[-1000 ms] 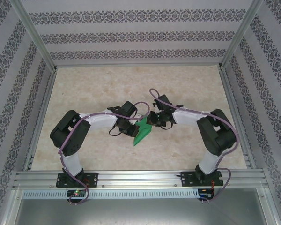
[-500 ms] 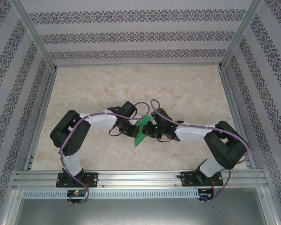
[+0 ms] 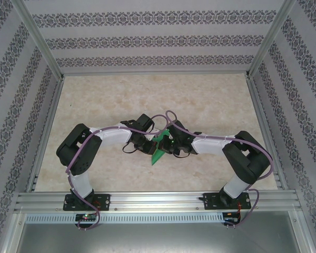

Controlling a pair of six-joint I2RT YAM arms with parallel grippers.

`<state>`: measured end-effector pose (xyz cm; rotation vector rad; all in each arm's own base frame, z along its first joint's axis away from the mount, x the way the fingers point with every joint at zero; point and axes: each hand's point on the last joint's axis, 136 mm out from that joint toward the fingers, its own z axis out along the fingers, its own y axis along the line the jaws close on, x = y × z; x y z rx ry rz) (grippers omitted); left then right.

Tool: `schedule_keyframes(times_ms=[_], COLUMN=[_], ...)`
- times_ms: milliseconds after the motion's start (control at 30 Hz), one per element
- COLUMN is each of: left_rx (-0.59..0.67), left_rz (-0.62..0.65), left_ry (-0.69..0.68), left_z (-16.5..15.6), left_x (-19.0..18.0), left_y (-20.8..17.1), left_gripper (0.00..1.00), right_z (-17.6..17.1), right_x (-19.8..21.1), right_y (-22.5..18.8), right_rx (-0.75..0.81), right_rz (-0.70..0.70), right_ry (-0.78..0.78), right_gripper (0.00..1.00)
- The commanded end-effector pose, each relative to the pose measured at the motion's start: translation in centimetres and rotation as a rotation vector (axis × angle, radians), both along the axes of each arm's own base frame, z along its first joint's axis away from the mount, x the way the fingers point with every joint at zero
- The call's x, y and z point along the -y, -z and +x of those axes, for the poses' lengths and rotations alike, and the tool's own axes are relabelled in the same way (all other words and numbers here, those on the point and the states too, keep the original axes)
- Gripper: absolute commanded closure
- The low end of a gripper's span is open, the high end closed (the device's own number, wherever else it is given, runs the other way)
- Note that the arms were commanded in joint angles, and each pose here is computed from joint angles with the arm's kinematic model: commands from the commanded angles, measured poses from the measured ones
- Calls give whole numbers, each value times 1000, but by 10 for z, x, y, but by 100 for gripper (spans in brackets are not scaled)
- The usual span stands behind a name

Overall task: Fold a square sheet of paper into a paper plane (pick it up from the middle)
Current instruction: Third fold the triangle at the center of the table.

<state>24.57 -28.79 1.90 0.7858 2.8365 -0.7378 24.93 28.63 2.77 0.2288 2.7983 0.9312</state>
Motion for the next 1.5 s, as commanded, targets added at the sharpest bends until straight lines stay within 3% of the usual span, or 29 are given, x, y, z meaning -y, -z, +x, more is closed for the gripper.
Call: schedule_keyframes(times_ms=[0,333,600,933,1100,1467], left_rx=[-30,-56,-59,-65,-66,-70], left_rz=[4,23,27,25,29,42], left_ry=[2,-6,-12,-12,-14,-21], left_z=[-4,-7,-7,-8,-8,-8], left_x=[-3,-6,-7,-6,-6,-8], left_y=[6,12,14,14,15,18], left_gripper=[96,96,96,97,97,98], right_z=[-6,-17,-12,-21,-37,-39], right_x=[3,13,-13,-17,0,-30], right_y=[16,22,-27,5,36,-16], right_rx=[3,-22,102,64,-12,119], right_rz=[-56,-117,48,98,-28,124], right_ry=[-49,-52,-53,37,33,-2], right_gripper=[91,91,90,93,95,92])
